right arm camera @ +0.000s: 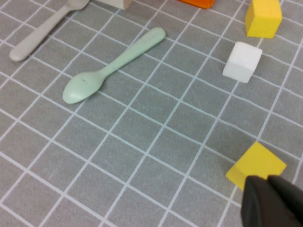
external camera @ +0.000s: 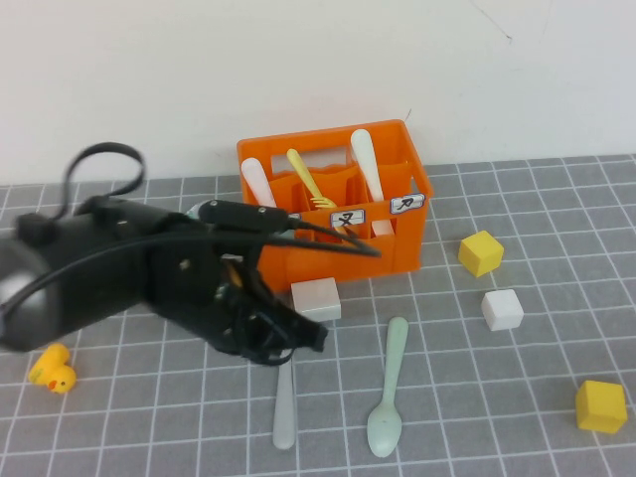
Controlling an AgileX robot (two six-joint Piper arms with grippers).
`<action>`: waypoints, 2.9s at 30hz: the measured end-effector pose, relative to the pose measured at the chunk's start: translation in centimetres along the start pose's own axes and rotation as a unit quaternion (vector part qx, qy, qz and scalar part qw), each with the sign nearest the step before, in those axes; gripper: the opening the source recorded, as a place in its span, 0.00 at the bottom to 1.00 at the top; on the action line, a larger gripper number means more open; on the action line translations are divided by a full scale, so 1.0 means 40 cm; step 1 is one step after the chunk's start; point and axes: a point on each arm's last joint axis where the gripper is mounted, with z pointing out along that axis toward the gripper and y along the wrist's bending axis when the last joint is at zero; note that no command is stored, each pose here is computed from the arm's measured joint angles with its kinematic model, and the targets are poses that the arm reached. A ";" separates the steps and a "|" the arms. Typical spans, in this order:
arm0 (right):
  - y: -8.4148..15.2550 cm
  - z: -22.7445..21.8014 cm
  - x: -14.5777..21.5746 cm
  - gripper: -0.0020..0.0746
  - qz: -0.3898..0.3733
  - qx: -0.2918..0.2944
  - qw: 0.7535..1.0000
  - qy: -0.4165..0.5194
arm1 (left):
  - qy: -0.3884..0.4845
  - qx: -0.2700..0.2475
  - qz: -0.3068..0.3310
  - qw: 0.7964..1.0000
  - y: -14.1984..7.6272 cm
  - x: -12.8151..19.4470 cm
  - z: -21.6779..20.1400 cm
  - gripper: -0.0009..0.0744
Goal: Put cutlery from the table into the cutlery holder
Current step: Pick up the fork
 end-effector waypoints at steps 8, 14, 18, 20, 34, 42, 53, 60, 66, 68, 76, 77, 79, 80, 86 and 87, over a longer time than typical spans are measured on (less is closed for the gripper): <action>0.000 0.000 0.000 0.02 0.000 0.000 1.000 0.000 | 0.015 -0.007 -0.049 0.999 -0.002 -0.040 0.090 0.50; 0.000 0.000 0.000 0.02 0.000 0.000 1.000 0.000 | 0.022 -0.028 -0.073 0.997 0.009 -0.039 0.117 0.59; 0.000 0.000 0.000 0.02 0.000 0.000 1.000 -0.001 | 0.028 -0.038 -0.084 0.995 0.014 -0.035 0.132 0.60; 0.000 0.000 0.000 0.02 0.000 0.000 1.000 -0.001 | 0.030 -0.042 -0.083 0.995 0.016 -0.034 0.138 0.60; 0.000 0.000 0.000 0.02 -0.001 0.000 1.000 -0.001 | -0.021 -0.074 -0.073 0.994 0.026 -0.055 0.055 0.45; 0.000 0.000 0.000 0.02 -0.002 0.000 1.000 -0.001 | -0.081 -0.104 -0.075 0.988 0.034 -0.065 -0.083 0.45; 0.000 0.000 0.000 0.02 -0.002 0.000 1.000 -0.001 | -0.074 -0.067 -0.150 0.984 0.023 -0.057 -0.050 0.44; 0.000 0.000 0.000 0.02 -0.002 0.000 1.000 -0.001 | -0.016 -0.076 -0.167 0.983 0.031 -0.038 0.083 0.44; 0.000 0.000 0.000 0.02 -0.002 0.000 1.000 -0.001 | 0.006 -0.075 -0.176 0.981 0.030 -0.027 0.130 0.44; 0.000 0.000 0.000 0.02 -0.002 0.000 1.000 -0.001 | 0.010 -0.072 -0.170 0.983 0.023 -0.024 0.141 0.44; 0.000 0.000 0.000 0.02 -0.002 0.000 1.000 -0.001 | 0.006 -0.055 -0.154 0.987 -0.012 -0.015 0.183 0.44; 0.000 0.000 0.000 0.02 -0.002 0.000 1.000 -0.001 | 0.008 -0.056 -0.154 0.986 -0.011 -0.013 0.188 0.44; 0.000 0.000 0.000 0.02 -0.002 0.000 1.000 -0.001 | 0.013 -0.058 -0.154 0.986 -0.010 -0.010 0.197 0.44; 0.000 0.000 0.000 0.02 -0.002 0.000 1.000 -0.001 | 0.015 -0.059 -0.154 0.986 -0.009 -0.009 0.201 0.44; 0.000 0.000 0.000 0.02 -0.001 -0.001 1.000 -0.001 | 0.019 -0.062 -0.152 0.986 -0.007 -0.006 0.213 0.44; 0.000 0.000 0.000 0.02 -0.001 -0.001 1.000 -0.001 | 0.019 -0.062 -0.151 0.986 -0.007 -0.006 0.213 0.42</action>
